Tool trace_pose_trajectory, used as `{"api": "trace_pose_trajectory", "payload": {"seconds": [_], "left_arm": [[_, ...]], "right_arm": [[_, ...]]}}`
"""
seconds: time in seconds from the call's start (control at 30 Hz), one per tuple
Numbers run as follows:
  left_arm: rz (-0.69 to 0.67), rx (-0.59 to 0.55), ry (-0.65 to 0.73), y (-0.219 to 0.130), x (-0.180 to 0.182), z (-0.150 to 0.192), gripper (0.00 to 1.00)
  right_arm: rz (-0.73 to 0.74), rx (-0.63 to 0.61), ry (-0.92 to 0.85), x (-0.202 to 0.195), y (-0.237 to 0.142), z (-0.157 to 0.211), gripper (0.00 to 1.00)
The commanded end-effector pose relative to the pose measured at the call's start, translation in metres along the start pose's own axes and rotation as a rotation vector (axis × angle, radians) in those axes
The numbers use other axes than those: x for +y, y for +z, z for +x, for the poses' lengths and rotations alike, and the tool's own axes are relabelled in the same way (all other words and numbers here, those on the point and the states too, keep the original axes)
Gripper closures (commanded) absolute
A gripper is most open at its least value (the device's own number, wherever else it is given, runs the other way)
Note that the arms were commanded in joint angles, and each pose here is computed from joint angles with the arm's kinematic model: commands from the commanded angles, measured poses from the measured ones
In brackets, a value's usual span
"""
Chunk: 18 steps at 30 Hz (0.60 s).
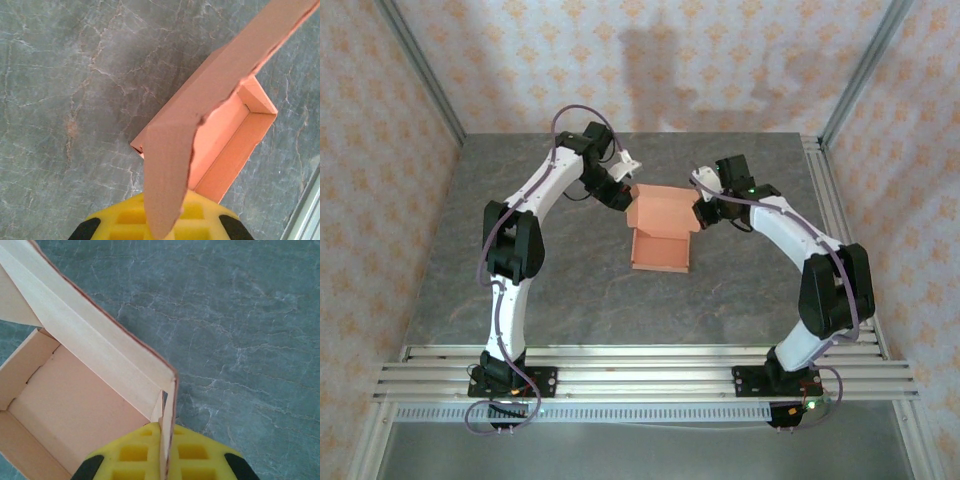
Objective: Fold the paper box
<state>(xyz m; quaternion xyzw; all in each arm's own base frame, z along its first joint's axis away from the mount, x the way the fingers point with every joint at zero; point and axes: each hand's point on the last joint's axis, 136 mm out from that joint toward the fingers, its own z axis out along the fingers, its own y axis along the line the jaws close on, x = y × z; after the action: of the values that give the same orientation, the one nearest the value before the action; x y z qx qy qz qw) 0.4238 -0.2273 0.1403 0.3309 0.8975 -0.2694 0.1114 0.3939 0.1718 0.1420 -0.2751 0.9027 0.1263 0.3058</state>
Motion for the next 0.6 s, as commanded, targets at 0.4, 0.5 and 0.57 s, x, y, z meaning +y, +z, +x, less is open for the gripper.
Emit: {"api": "trace_pose_trajectory", "payload": {"seconds": [0.4, 0.5, 0.57], "left_arm": [[-0.085, -0.102, -0.113, -0.014, 0.009, -0.023, 1.00], [-0.107, -0.132, -0.142, -0.016, 0.012, -0.027, 1.00], [-0.118, -0.149, -0.175, -0.015, 0.015, -0.030, 1.00]], "right_arm": [[0.295, -0.133, 0.162, -0.019, -0.007, -0.032, 1.00], [0.343, -0.149, 0.181, -0.018, -0.009, -0.033, 1.00], [0.405, -0.169, 0.213, -0.023, -0.012, -0.034, 1.00]]}}
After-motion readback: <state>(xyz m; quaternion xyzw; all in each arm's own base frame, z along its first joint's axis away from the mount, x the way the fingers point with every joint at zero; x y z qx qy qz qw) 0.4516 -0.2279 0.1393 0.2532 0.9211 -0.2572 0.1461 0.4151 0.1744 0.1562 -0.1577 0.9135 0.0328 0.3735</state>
